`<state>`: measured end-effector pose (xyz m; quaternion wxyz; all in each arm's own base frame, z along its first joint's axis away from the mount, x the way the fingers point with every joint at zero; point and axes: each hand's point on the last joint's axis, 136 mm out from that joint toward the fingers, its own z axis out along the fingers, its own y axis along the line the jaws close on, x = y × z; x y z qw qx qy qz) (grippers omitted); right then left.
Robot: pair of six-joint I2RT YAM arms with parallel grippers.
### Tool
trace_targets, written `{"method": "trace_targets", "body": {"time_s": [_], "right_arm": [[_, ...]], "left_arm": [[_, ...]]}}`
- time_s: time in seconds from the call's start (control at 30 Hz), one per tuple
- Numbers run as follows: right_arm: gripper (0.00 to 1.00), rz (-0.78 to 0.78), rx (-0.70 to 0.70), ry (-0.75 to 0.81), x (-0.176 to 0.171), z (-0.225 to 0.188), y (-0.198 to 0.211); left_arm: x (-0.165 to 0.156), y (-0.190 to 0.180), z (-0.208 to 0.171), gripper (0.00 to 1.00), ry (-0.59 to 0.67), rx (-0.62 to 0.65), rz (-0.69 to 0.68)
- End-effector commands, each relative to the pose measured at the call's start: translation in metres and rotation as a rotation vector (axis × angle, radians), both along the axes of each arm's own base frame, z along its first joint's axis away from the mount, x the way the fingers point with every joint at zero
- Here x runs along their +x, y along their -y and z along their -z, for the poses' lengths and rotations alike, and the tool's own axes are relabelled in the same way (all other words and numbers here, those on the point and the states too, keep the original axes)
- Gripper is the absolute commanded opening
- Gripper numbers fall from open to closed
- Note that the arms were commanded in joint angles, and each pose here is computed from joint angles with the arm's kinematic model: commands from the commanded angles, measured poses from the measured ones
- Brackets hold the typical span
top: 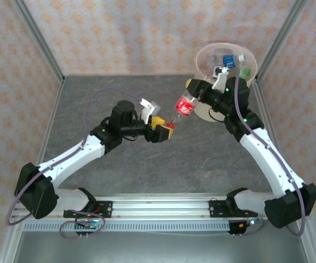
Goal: Put the plastic bottles in the bin
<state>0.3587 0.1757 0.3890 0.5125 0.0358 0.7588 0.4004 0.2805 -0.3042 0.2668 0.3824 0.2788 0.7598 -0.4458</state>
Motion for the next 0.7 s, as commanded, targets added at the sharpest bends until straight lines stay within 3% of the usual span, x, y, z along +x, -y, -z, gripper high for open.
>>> {"method": "trace_targets", "body": {"time_s": [0.0,0.33,0.47,0.57,0.67], "right_arm": [[0.4,0.328,-0.092,0.184,0.002,-0.06,0.075],[0.42,0.766,0.061,0.385,0.019,-0.145,0.199],[0.42,0.913,0.003,0.34,0.053,-0.124,0.231],[0.42,0.88,0.003,0.266,0.081,-0.098,0.231],[0.44,0.752,0.04,0.214,0.104,-0.078,0.21]], "left_arm": [[0.015,-0.009,-0.017,0.98,0.063,-0.025,-0.099],[0.023,-0.02,-0.007,1.0,0.066,0.021,-0.181],[0.025,-0.023,-0.002,1.0,0.059,0.04,-0.203],[0.026,-0.025,0.001,1.0,0.055,0.055,-0.212],[0.027,-0.028,0.005,1.0,0.053,0.07,-0.224]]}}
